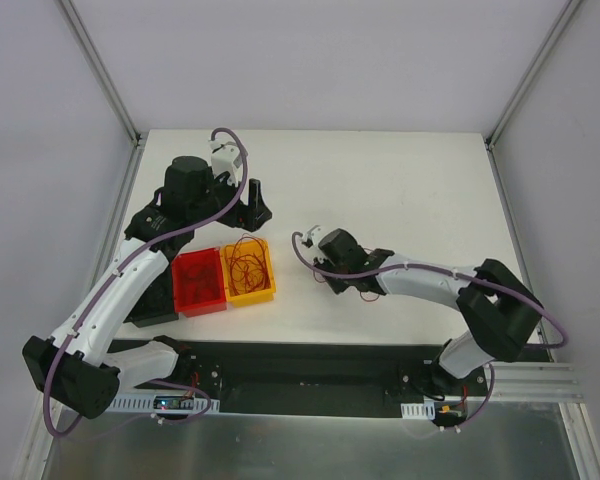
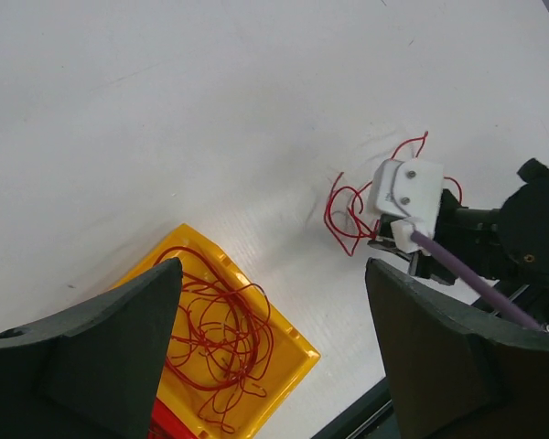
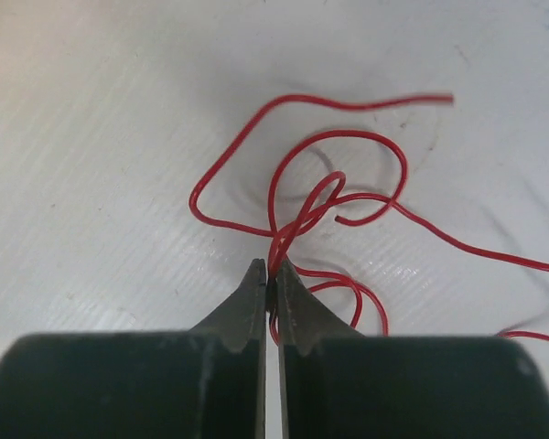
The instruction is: Untangle the cables
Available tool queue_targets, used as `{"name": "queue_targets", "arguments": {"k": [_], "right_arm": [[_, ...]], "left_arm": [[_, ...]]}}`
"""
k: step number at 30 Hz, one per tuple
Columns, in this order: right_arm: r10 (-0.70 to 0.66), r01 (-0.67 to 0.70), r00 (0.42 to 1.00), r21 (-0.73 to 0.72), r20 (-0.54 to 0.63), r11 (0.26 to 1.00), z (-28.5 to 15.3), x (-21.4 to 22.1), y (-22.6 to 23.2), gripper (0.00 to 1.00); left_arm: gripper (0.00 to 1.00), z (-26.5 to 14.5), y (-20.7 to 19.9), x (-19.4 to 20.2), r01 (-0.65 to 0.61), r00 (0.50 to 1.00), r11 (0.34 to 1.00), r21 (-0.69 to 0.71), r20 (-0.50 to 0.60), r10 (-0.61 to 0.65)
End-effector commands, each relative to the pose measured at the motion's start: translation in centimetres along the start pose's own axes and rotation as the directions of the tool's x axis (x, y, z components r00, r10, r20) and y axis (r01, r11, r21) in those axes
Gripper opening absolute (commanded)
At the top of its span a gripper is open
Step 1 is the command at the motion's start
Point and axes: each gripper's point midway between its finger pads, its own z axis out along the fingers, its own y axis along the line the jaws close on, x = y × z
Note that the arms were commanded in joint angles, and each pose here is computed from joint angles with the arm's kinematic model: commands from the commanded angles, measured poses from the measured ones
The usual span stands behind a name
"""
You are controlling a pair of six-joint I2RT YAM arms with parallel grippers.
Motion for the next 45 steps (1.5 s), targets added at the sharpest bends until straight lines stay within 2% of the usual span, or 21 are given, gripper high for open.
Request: {"name": "queue_targets", "arguments": {"k": [1,5,8,13,18,22,26,29,34,38,41,42,45], "right_arm": [[0.113,-0.11,0.975,-0.022,0.189,0.994,-3.8,-3.9,-0.3,0.0],[0.275,-0.237,0.922,-0.162,0.273,0.958,-6.7,-6.1,-0.5,0.0],[0.422,-0.326,0.857,-0.321,0.296,0.889,-9.3,-8.5,-0.3,0.0],[0.554,-0.352,0.76,-0.503,0.338,0.789,-13.9,-12.5,0.6,0.0],[0.693,-0.394,0.66,-0.653,0.288,0.647,-17.7,-15.4,1.8,0.0],[0.783,-0.4,0.576,-0.754,0.235,0.52,-20.2,-17.5,2.1,0.0],[0.817,-0.343,0.548,-0.843,0.179,0.415,-22.8,-19.2,3.3,0.0],[0.845,-0.296,0.523,-0.906,0.113,0.304,-24.2,-20.2,4.1,0.0],[0.865,-0.219,0.502,-0.963,0.025,0.155,-26.0,-21.1,4.8,0.0],[0.863,-0.216,0.505,-0.97,-0.017,0.108,-25.8,-21.5,5.3,0.0],[0.854,-0.194,0.52,-0.975,-0.012,0.105,-26.1,-21.6,5.8,0.0],[0.857,-0.197,0.516,-0.975,-0.011,0.106,-26.0,-21.5,5.7,0.0],[0.865,-0.207,0.501,-0.971,0.0,0.12,-25.7,-21.0,5.4,0.0]], "left_arm": [[0.8,-0.4,-0.4,-1.0,-0.009,0.999,1.0,0.03,0.053,0.007],[0.82,-0.9,-2.0,-1.5,-0.032,0.995,0.993,0.114,0.097,0.021],[0.82,-1.1,-4.0,-1.7,-0.059,0.992,0.971,0.231,0.127,0.03],[0.81,-1.8,-8.7,-1.0,-0.071,0.995,0.856,0.512,0.099,0.023],[0.79,-2.4,-12.0,0.1,-0.119,0.993,0.76,0.639,0.089,0.08],[0.8,-2.4,-13.1,1.4,-0.2,0.98,0.742,0.64,0.128,0.154],[0.82,-2.3,-13.9,2.3,-0.215,0.976,0.723,0.657,0.123,0.178],[0.83,-2.1,-14.4,2.9,-0.222,0.974,0.712,0.666,0.117,0.194],[0.8,-1.4,-14.1,3.2,-0.232,0.972,0.736,0.636,0.116,0.206],[0.76,-0.9,-13.3,2.9,-0.248,0.969,0.773,0.583,0.134,0.21],[0.73,-0.9,-12.8,2.6,-0.261,0.965,0.794,0.549,0.151,0.213],[0.71,-1.3,-12.6,2.2,-0.274,0.961,0.802,0.53,0.171,0.216],[0.71,-2.9,-11.7,1.1,-0.338,0.933,0.831,0.442,0.273,0.234]]}}
